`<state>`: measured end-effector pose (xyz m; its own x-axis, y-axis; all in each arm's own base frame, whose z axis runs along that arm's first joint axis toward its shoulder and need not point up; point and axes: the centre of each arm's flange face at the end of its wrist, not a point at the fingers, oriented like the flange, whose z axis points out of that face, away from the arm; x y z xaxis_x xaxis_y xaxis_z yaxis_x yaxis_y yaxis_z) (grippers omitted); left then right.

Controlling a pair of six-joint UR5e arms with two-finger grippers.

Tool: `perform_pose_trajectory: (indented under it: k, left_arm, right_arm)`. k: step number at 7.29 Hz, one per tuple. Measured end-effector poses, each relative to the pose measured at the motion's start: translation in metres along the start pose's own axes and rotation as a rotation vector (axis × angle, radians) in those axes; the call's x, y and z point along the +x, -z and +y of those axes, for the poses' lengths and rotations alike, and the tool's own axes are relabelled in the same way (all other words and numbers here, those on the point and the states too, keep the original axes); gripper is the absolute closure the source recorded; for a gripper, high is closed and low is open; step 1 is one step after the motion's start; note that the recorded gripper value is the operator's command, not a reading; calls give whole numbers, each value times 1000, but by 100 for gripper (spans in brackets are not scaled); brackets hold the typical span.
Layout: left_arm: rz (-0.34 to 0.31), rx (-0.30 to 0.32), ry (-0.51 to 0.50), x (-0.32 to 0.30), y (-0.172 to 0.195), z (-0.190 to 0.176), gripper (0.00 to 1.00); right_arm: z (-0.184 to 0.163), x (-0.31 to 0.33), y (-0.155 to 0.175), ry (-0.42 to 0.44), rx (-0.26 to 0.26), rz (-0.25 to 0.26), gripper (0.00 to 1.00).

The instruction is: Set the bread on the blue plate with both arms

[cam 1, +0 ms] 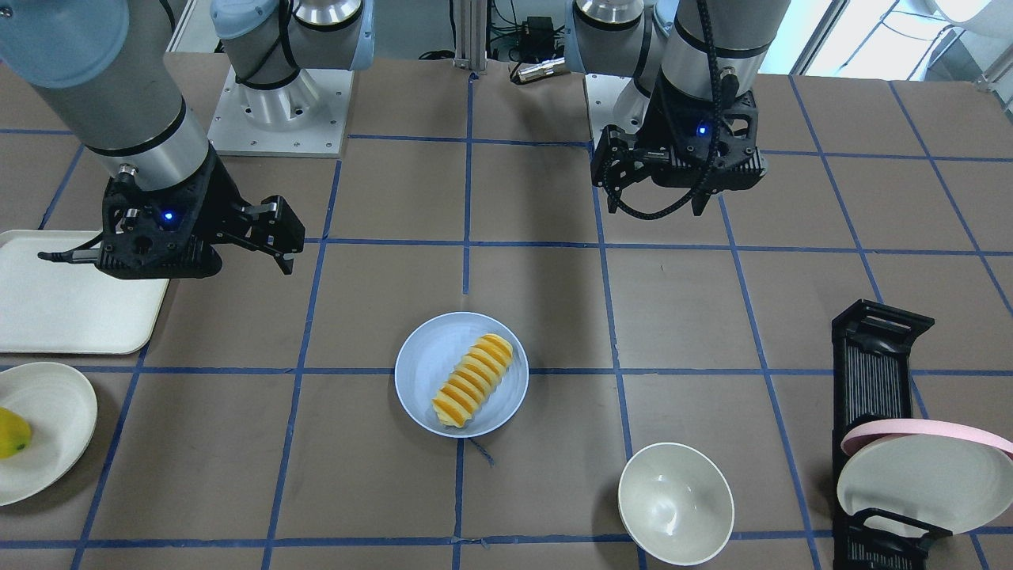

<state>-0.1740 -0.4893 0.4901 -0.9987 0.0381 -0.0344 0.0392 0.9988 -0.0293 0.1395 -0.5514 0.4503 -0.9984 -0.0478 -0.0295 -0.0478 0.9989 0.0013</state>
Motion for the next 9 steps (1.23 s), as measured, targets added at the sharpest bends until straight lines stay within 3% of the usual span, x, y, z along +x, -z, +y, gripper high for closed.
perform_pose_trajectory:
  k: [9]
  left_arm:
    - [0, 0, 0, 0, 0, 0, 0]
  right_arm:
    - [-6, 6, -13, -7, -23, -2, 0]
